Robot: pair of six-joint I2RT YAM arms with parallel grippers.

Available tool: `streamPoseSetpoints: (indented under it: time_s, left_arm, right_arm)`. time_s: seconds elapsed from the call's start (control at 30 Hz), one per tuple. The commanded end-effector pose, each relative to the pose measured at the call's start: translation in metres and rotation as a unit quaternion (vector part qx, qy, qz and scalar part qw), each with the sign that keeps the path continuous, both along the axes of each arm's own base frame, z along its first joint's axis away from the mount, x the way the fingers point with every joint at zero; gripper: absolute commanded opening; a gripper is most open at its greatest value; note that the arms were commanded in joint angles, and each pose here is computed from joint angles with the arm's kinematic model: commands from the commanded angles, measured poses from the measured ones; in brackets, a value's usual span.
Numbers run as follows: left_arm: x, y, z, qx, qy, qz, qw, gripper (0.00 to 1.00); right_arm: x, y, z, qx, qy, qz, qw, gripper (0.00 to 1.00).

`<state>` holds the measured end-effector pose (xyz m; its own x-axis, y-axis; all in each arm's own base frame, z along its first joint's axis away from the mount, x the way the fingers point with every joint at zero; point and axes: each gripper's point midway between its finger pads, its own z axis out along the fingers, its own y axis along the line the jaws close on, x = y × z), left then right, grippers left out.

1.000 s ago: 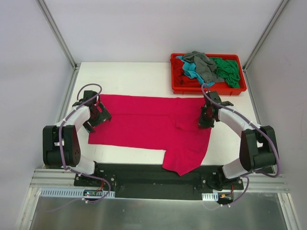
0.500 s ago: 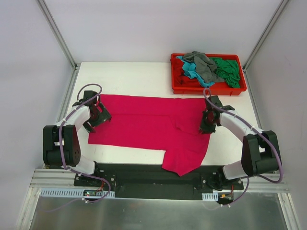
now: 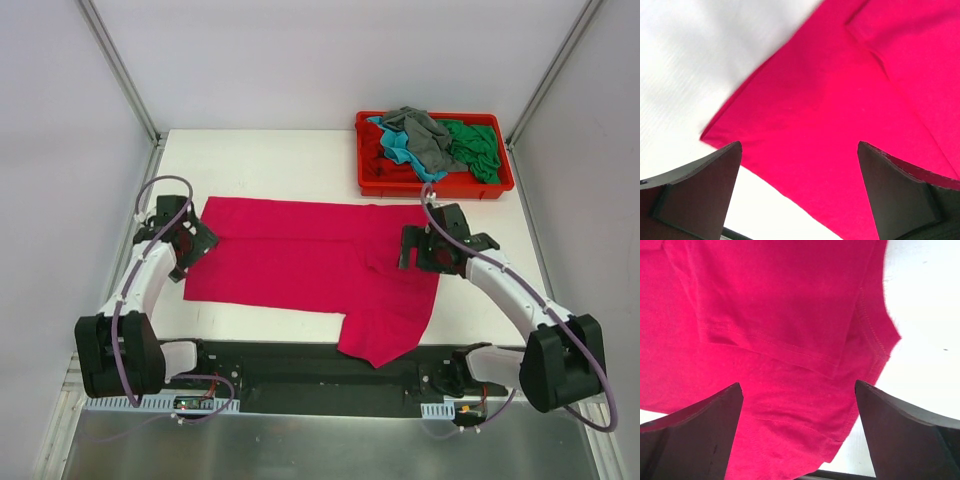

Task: Fold and stack the t-shirts
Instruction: Fold the flattened tshirt in 1/3 of the way, then grap the side of the flattened tshirt closest away from the robot with both arms

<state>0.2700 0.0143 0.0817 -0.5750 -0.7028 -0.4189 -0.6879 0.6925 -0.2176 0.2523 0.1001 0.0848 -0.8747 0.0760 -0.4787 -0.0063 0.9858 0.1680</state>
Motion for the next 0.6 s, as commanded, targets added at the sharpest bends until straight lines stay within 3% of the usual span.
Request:
streamPoseSetpoints:
  time_s: [0.0,0.13,0.33,0.57]
  left_arm:
    - [-0.042,0.016,-0.019,0.003,0.061,0.083,0.995,0.99]
    - [-0.084,0.027,-0.044,-0.001,0.104,0.173,0.979,0.99]
    - [-0.113,0.028,-0.063,-0.005,0.114,0.210,0.971,0.97]
    - [-0.096,0.034,-0.062,0.001,0.088,0.204,0.975,0.79]
  right_arm:
    - [-0.009,0.019,-0.020,0.046,0.024,0.031,0.998,0.96]
    - [-0.013,0.025,-0.038,0.055,0.048,0.033,0.997,0.96]
    - [-0.014,0.025,-0.042,0.033,0.048,0.044,0.997,0.96]
    - [-0.015,0.021,-0.044,0.021,0.045,0.046,0.998,0.96]
